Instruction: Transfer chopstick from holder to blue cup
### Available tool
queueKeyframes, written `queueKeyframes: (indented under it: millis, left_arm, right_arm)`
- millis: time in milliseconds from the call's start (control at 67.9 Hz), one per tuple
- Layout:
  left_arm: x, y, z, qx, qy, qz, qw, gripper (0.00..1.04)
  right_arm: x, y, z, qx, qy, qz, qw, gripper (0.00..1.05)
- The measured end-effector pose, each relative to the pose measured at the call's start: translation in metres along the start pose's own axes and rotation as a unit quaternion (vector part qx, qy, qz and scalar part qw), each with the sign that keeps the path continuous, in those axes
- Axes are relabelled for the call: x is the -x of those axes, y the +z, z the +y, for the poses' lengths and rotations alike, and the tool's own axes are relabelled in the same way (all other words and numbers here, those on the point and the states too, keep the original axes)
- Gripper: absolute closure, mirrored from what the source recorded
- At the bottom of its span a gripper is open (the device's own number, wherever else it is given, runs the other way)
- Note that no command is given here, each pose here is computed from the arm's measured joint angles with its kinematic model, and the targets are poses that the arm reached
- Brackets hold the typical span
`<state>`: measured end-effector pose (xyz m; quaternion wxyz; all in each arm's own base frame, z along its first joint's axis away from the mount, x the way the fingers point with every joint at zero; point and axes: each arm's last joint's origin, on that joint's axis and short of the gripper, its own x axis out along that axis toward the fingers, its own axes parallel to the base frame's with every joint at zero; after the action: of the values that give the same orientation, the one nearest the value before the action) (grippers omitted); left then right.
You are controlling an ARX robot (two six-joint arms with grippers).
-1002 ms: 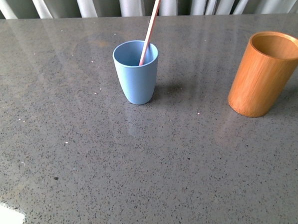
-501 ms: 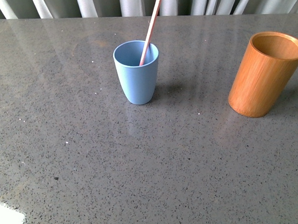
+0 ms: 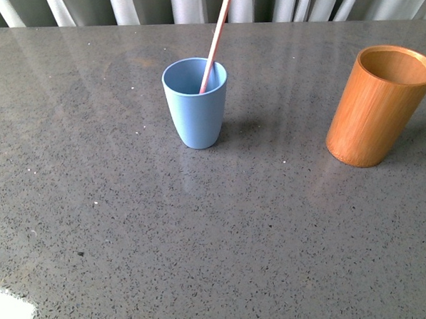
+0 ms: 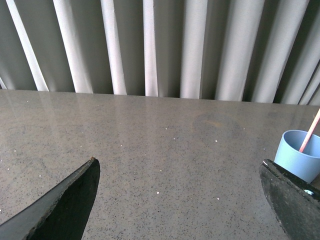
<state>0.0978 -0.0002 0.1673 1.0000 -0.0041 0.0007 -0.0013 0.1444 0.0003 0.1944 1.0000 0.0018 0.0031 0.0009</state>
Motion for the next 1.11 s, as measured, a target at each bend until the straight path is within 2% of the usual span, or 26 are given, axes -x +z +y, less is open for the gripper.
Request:
queueKeyframes:
  millis: [575,1105]
  left_arm:
    - [0.0,0.0,0.0,0.0,0.0,0.0,1.0,0.09]
    - [0.0,0.0,0.0,0.0,0.0,0.0,1.0,0.09]
  right_arm:
    - [0.024,-0.022,0.0,0.0,0.0,-0.004,1.0,1.03]
    - [0.035,-0.021,0.0,0.0,0.0,-0.014,1.0,1.03]
